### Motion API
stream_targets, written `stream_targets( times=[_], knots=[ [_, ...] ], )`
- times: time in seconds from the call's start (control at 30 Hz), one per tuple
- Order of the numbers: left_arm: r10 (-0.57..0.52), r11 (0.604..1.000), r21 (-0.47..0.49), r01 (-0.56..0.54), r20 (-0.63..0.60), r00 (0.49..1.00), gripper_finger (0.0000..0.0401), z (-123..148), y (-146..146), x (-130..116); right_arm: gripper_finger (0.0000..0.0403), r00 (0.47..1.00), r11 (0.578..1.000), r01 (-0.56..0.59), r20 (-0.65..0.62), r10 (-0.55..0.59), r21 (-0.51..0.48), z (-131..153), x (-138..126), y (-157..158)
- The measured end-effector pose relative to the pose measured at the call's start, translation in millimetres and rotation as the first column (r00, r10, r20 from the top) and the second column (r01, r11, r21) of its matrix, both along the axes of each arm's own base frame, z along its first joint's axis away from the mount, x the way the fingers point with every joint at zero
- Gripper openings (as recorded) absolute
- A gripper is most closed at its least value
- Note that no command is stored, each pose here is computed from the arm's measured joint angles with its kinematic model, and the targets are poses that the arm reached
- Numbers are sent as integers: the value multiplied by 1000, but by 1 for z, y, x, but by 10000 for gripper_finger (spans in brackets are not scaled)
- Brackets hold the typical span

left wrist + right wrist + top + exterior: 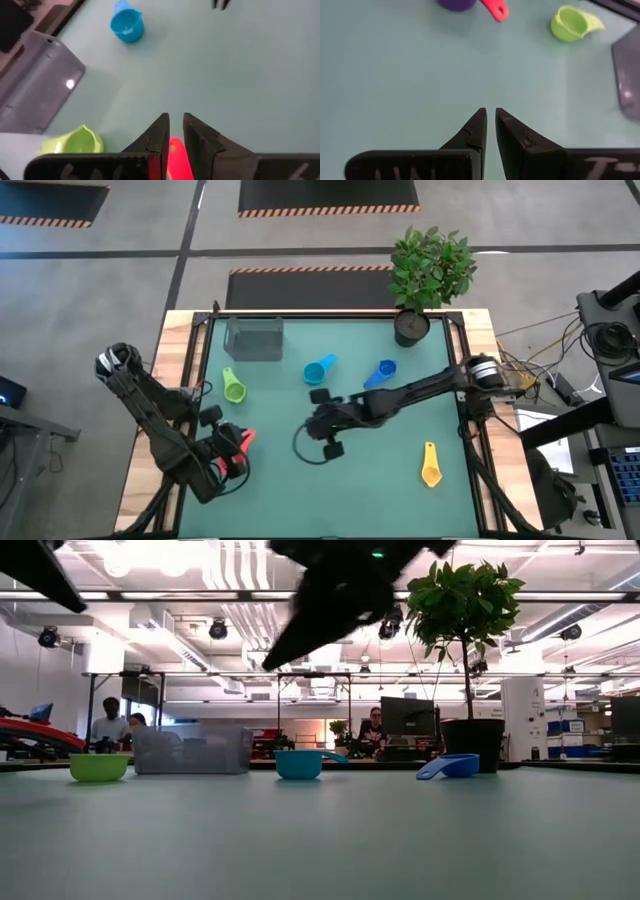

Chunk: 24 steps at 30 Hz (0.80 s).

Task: Nest measuring cups in basket
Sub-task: Stack the light blue measuring cup on top of the red measuring cup

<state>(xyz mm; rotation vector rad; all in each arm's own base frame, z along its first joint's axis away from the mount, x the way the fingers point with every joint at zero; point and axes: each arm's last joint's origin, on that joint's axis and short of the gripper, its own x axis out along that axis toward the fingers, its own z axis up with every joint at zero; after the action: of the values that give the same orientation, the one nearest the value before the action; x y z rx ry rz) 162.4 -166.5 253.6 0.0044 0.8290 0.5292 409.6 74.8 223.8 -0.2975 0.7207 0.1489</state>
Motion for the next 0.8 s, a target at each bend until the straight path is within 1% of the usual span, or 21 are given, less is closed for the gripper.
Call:
stream_targets(
  times=[0.1,0.23,0.4,0.57,0.7,0.8],
  knots=[
    [-4,1000,21,5,-14,1000,38,1,5,6,28,1000,999,30,4,-30,38,-4,-24,-4],
    [-13,999,34,13,-16,1000,38,1,10,16,28,997,995,66,30,-69,73,-2,-53,-10],
    [-63,997,50,63,-10,998,38,2,17,36,28,988,992,114,100,-120,59,-2,-86,-15],
    [-107,991,79,106,17,994,38,6,29,61,28,967,992,103,224,-118,79,6,-119,-22],
    [-145,983,120,140,36,989,38,9,39,78,28,945,995,61,318,-81,73,15,-144,-26],
    [-181,974,147,171,54,982,38,12,47,90,28,927,995,53,366,-80,82,23,-162,-30]
  ],
)
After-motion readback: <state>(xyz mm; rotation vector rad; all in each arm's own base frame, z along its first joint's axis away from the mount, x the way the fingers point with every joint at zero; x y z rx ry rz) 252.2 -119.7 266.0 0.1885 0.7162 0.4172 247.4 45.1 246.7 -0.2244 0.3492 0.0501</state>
